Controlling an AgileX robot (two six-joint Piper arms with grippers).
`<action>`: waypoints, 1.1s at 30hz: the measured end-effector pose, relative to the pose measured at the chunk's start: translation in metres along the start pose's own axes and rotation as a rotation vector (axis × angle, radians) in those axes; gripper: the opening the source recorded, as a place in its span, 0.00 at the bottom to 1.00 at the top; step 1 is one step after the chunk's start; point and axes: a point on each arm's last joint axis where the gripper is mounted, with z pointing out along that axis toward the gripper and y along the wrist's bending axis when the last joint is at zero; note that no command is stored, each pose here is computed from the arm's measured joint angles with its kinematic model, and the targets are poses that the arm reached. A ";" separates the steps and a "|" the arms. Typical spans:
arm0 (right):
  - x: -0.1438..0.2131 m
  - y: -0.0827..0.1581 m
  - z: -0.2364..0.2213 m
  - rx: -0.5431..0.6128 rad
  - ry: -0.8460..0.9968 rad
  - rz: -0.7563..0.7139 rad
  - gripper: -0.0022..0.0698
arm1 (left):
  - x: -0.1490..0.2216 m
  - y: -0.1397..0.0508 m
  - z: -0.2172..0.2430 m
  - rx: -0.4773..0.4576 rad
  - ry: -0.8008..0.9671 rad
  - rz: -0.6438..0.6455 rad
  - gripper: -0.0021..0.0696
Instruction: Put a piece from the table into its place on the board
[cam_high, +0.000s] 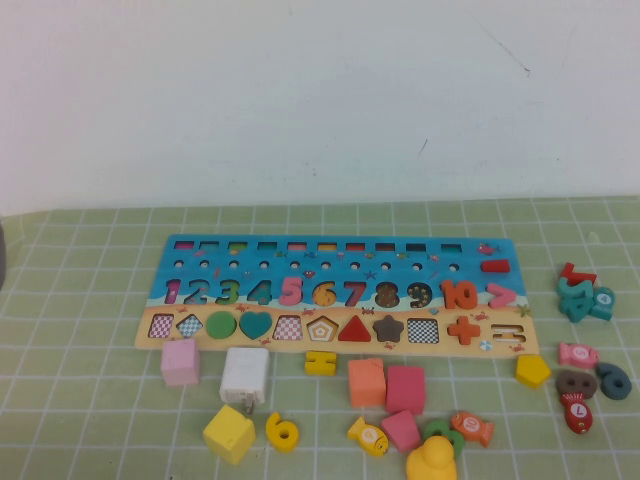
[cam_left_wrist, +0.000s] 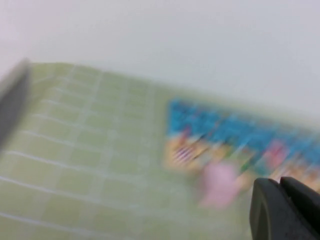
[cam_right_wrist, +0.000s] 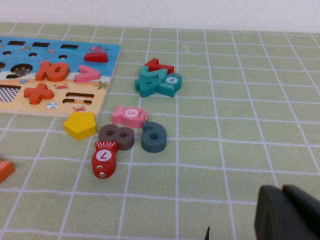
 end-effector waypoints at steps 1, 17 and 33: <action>0.000 0.000 0.000 0.000 0.000 0.000 0.03 | -0.002 -0.001 0.000 0.016 -0.023 -0.089 0.03; 0.000 0.000 0.000 0.000 0.000 0.000 0.03 | -0.020 -0.003 -0.002 0.120 -0.192 -0.850 0.03; 0.000 0.000 0.000 0.000 0.000 0.000 0.03 | -0.045 -0.036 -0.022 0.194 0.099 -0.384 0.03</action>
